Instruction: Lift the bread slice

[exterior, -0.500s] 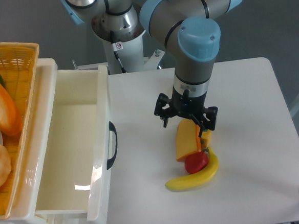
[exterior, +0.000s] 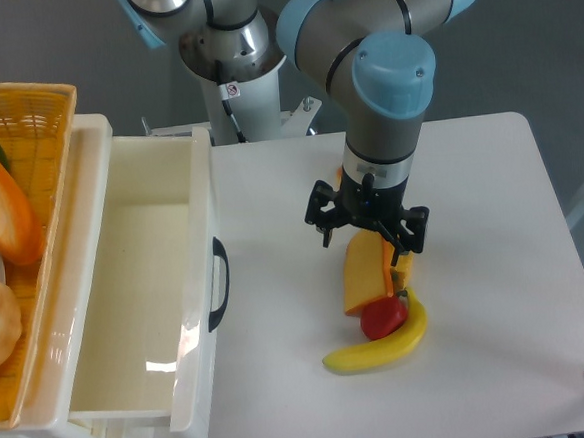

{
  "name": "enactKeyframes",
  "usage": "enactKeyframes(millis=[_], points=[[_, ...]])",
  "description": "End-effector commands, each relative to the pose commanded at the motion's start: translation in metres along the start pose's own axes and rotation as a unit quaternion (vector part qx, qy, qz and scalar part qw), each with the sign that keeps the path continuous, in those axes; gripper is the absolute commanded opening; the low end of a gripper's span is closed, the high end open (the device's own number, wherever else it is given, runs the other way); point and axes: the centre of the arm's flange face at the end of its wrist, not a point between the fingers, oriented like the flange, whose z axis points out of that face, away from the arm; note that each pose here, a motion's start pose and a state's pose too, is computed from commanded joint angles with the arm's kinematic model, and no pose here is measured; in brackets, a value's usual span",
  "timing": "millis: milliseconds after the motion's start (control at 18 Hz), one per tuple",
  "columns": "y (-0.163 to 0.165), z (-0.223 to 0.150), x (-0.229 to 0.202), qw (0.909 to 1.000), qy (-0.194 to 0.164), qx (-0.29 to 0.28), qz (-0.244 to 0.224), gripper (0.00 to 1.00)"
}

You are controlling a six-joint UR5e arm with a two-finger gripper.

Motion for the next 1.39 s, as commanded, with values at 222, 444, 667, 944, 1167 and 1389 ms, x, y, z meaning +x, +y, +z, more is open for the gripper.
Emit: enactKeyframes(millis=[222,444,667,944,1167,1389], points=[[0.005,0.012,0.005,1.0000,0.006,-0.005,-0.001,1.00],[0.007,0.024,0.005,0.9999,0.009,-0.008,-0.001,1.00],[0.012,0.037,0.005,1.0000,0.004,-0.004,-0.001,1.00],[0.022,0.042,-0.014,0.9998,0.005,-0.006,-0.017,1.00],[0.033,0.054,-0.032,0.9992,0.012,-0.013,-0.035,1.00],[0.041,0.068,-0.046,0.9985,0.021,-0.019,-0.046,1.00]])
